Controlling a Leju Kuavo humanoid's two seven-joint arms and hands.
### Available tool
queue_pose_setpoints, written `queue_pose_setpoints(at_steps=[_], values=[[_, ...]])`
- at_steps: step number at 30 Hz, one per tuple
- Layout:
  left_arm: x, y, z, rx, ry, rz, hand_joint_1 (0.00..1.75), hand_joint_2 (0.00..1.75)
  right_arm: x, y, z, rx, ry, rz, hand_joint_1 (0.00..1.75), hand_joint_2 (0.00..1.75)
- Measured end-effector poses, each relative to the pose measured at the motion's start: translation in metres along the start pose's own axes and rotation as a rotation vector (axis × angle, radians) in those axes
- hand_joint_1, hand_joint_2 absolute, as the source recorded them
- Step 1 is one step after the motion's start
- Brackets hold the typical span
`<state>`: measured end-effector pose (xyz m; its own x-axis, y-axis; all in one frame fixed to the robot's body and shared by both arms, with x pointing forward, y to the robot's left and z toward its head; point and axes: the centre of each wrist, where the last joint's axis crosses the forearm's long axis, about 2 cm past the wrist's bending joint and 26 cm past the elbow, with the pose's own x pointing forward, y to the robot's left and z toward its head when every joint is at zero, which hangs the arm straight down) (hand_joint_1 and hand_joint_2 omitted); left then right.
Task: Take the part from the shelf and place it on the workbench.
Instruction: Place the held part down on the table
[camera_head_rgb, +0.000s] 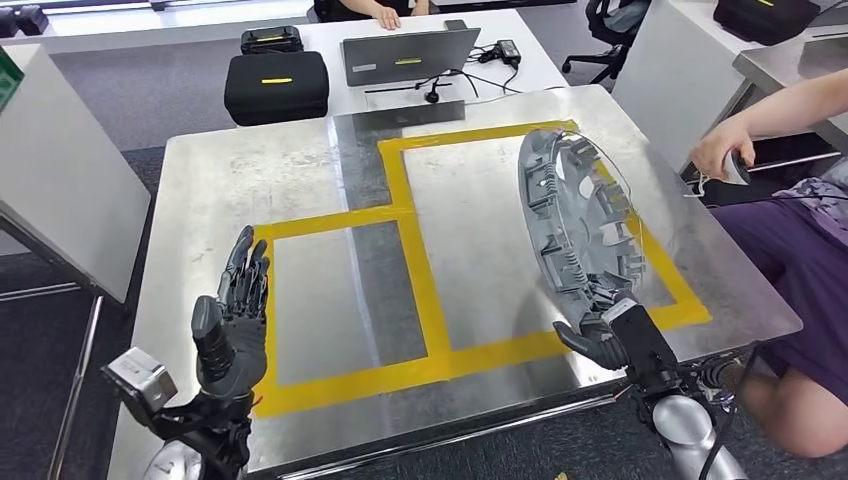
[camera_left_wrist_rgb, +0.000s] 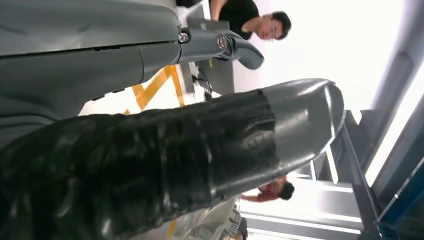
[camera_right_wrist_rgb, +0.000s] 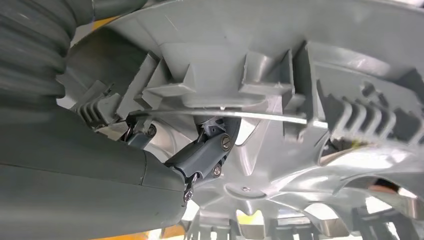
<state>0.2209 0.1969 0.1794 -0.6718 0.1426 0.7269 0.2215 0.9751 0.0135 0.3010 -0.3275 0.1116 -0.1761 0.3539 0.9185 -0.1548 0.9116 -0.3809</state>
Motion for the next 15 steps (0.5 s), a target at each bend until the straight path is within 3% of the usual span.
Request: queue_pose_setpoints(at_steps=[15], values=[[-0.008, 0.000, 0.001, -0.028, 0.001, 0.011, 0.00, 0.00, -0.015, -0.008, -0.002, 0.058, 0.089, 0.182, 1.75, 1.75]])
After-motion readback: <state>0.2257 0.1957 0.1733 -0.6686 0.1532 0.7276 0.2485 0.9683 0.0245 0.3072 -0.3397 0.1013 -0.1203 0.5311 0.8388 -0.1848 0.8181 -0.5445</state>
